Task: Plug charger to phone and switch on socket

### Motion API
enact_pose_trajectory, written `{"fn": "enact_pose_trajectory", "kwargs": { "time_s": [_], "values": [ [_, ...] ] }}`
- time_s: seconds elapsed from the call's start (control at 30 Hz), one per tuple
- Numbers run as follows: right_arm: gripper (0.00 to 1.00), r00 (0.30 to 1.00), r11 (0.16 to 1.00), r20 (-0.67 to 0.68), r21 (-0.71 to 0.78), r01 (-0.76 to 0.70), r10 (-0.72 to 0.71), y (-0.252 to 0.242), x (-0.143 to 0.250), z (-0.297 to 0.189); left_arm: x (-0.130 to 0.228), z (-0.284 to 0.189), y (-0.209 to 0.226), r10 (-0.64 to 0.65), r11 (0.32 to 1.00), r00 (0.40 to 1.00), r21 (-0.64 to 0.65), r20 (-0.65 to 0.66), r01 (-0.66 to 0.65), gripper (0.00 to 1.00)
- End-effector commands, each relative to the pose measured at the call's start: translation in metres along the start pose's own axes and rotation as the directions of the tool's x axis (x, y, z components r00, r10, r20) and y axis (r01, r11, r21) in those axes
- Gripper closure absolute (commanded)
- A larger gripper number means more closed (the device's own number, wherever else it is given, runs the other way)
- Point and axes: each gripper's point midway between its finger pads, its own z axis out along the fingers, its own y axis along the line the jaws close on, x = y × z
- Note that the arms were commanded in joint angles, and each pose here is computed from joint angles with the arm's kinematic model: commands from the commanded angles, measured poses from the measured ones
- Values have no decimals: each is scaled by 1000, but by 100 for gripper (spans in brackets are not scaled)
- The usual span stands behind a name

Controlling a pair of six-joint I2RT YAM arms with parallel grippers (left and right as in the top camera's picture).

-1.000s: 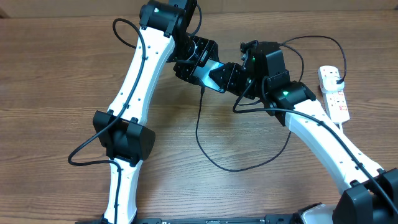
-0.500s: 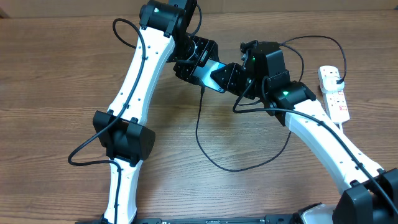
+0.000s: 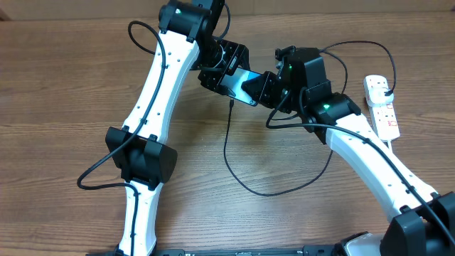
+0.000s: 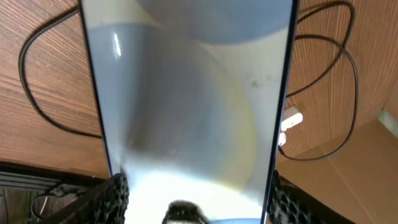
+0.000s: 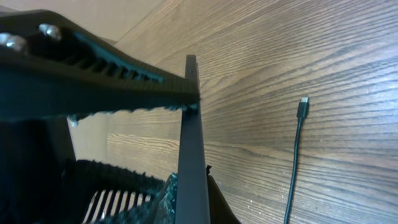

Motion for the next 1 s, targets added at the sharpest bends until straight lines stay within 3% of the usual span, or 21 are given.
{"fn": "enact_pose_trajectory", "kwargs": {
  "time_s": [0.0,0.27,0.4,0.57,0.63,0.73,0.97],
  "values": [
    [96,1000,999,20,-31,20,-20,11,-6,-1,11,-4,-3,14,1000,1000,17,-24,-14,23],
    [96,999,999,31,-29,17,-16,9,-10,-3,9,-4,-3,14,1000,1000,15,-13,-14,1],
    [96,999,1000,38,-8,-6,7,-1,-16,-7,8,-4,-3,38,999,999,16,-12,-38,0],
    [96,998,999,41,29,-46,44,-17,-22,-13,8,-4,-4,210,978,978,22,-8,-210,0],
    [96,997,998,48,38,-57,56,-21,-25,-18,8,-4,-5,344,939,939,27,-3,-344,0],
    [96,995,997,69,24,-70,68,-23,-34,-31,8,-5,-11,577,815,817,49,12,-577,1],
    [96,971,992,204,-42,-122,128,-16,-70,-78,19,-11,-30,685,717,729,174,5,-675,0]
  ]
}}
